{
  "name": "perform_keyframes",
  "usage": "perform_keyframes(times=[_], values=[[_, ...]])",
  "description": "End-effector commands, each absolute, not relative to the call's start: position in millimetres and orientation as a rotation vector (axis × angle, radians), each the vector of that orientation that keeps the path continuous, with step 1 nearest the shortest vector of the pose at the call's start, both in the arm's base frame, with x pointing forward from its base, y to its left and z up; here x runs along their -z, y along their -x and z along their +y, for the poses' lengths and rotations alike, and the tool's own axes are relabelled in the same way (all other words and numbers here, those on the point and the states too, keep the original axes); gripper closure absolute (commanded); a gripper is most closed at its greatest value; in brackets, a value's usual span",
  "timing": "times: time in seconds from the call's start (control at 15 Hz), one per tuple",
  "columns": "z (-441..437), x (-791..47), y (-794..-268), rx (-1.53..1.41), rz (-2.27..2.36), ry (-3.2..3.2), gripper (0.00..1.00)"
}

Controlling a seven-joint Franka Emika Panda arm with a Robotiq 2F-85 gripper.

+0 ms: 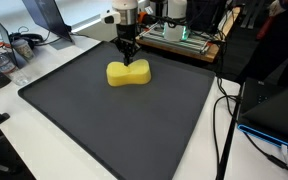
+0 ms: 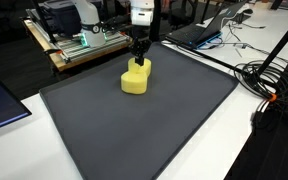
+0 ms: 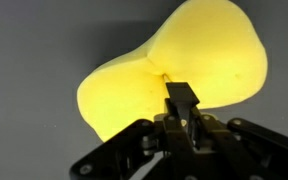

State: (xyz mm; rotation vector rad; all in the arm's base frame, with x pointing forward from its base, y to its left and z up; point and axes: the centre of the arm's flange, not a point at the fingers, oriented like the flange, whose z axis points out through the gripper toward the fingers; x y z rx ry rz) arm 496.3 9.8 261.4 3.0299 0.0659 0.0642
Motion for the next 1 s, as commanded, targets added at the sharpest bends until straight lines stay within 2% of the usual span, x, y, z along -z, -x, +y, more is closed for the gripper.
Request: perform_keyframes(times=[0.0,0.53,0.93], values=[[4.3,-200.8,-502.0,0.083,0.032,-3.025,0.97],[-5.5,-186.2,-504.7,0.16,0.012,-3.019,0.97],[-15.8,-214.0,-503.1,0.147,-0.017,-3.028,0.97]])
